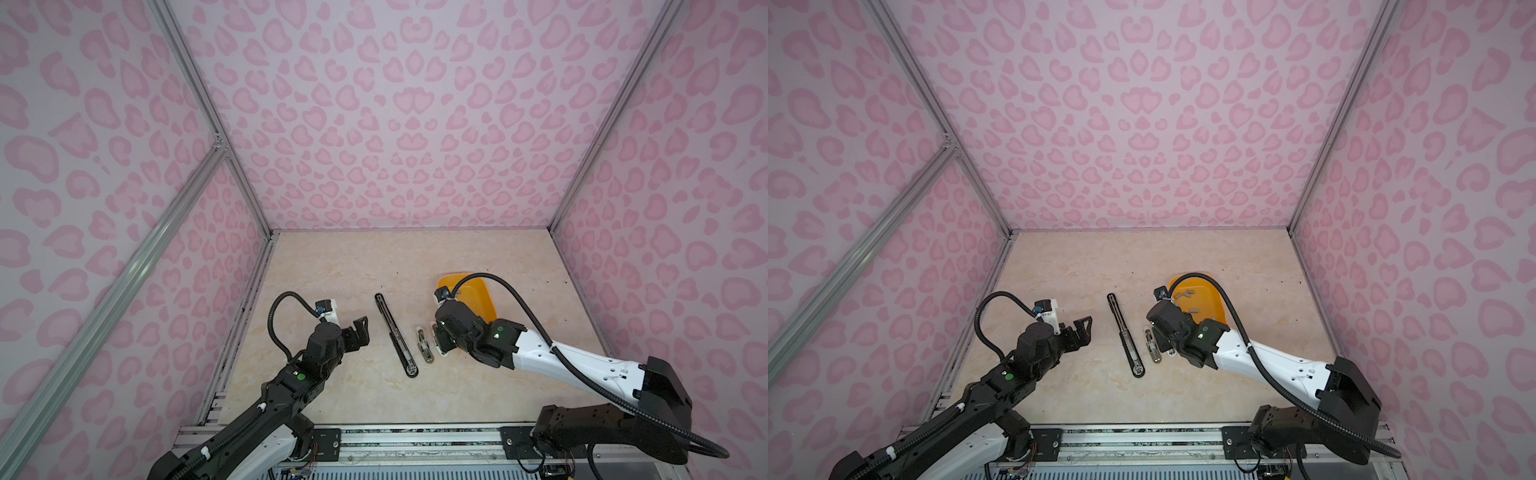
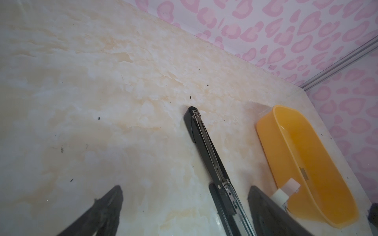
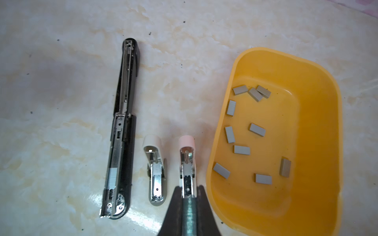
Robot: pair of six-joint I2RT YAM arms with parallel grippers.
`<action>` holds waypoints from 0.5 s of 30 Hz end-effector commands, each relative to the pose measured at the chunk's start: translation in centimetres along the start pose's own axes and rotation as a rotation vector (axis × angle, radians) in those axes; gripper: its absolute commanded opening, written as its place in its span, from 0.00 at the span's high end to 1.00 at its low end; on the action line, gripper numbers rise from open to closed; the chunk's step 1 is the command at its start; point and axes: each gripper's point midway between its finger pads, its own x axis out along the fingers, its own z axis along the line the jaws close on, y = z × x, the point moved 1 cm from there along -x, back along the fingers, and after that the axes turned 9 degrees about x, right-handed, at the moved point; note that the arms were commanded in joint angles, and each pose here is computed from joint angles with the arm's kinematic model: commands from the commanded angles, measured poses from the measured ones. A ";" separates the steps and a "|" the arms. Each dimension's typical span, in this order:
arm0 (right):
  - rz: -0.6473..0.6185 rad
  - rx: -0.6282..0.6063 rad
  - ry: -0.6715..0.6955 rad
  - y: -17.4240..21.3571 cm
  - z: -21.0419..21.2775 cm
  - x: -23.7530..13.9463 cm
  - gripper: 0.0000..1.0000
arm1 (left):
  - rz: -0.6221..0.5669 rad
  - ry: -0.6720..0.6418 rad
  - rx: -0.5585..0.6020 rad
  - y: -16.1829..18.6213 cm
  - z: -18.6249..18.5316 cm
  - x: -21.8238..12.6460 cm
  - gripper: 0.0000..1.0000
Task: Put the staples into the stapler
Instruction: 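Lift the staple strip and carry it with the right gripper to the white stapler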
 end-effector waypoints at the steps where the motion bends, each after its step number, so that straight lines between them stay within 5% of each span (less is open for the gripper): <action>1: -0.074 0.071 -0.062 -0.4 1.2 -0.4 0.92 | -0.025 0.047 -0.019 -0.6 -0.9 0.1 0.03; 15: -0.175 0.090 -0.183 2.7 5.0 0.1 0.96 | 0.001 0.081 -0.018 -0.4 -1.7 0.7 0.03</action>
